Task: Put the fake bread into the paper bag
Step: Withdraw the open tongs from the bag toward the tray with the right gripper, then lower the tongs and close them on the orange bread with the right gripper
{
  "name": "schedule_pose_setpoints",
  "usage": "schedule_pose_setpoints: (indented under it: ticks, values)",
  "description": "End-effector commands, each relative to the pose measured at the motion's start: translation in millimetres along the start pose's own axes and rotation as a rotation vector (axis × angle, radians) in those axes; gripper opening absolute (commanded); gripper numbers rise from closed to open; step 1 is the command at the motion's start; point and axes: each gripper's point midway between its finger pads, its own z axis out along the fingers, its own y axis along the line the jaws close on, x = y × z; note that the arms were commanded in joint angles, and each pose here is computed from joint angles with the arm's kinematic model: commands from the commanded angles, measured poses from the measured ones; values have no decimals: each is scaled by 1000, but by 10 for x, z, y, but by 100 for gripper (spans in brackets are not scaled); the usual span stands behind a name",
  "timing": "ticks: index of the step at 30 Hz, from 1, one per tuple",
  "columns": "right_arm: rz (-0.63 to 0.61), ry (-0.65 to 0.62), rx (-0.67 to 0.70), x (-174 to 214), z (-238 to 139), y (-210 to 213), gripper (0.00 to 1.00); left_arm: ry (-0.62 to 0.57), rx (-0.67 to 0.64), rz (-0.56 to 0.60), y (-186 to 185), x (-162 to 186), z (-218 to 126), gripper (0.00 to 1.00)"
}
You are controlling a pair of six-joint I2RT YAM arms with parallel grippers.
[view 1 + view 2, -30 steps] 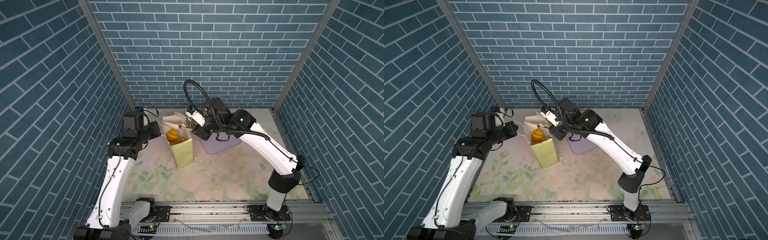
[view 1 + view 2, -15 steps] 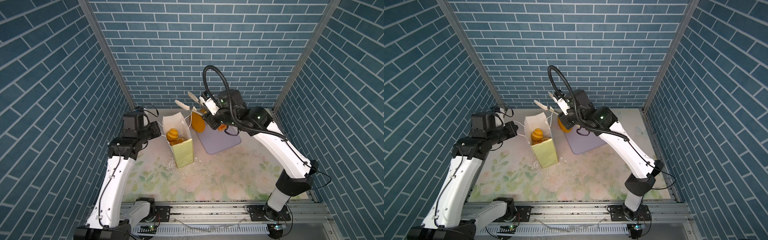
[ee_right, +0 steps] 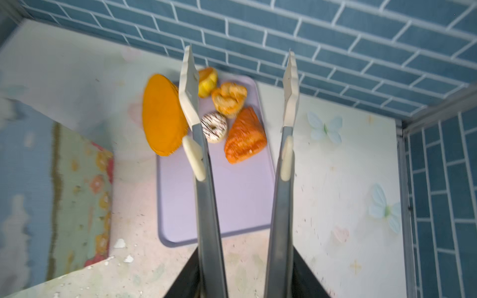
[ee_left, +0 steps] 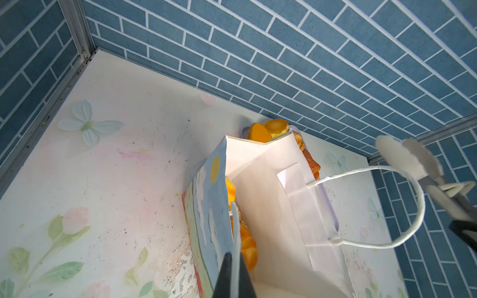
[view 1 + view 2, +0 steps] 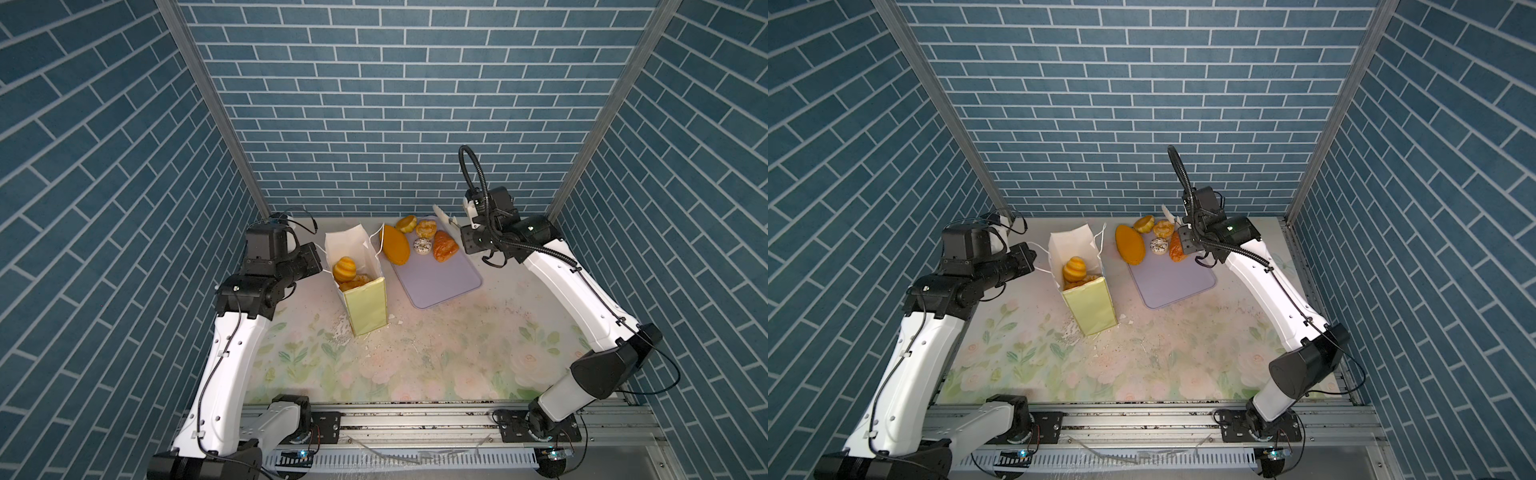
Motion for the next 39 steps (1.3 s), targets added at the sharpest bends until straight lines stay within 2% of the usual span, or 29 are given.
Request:
schedule_pose_setpoints:
  ticks: [1,10,24,32,39]
  values:
    - [107,-17,-28,-33,186,-18,47,-10,3,16,-28,-24,-73,0]
    - [129,131,-33,165,918,-42,49,-8,-20,11,8,-23,-66,0]
    - [98,184,3,98,1583,-39,50,7,-46,10,61,11,-44,0]
    - [89,250,-30,252,1760,33,48,5,-48,9,60,2,-62,0]
    - [53,277,-60,420,1610,53,40,0,-42,6,55,2,-46,0]
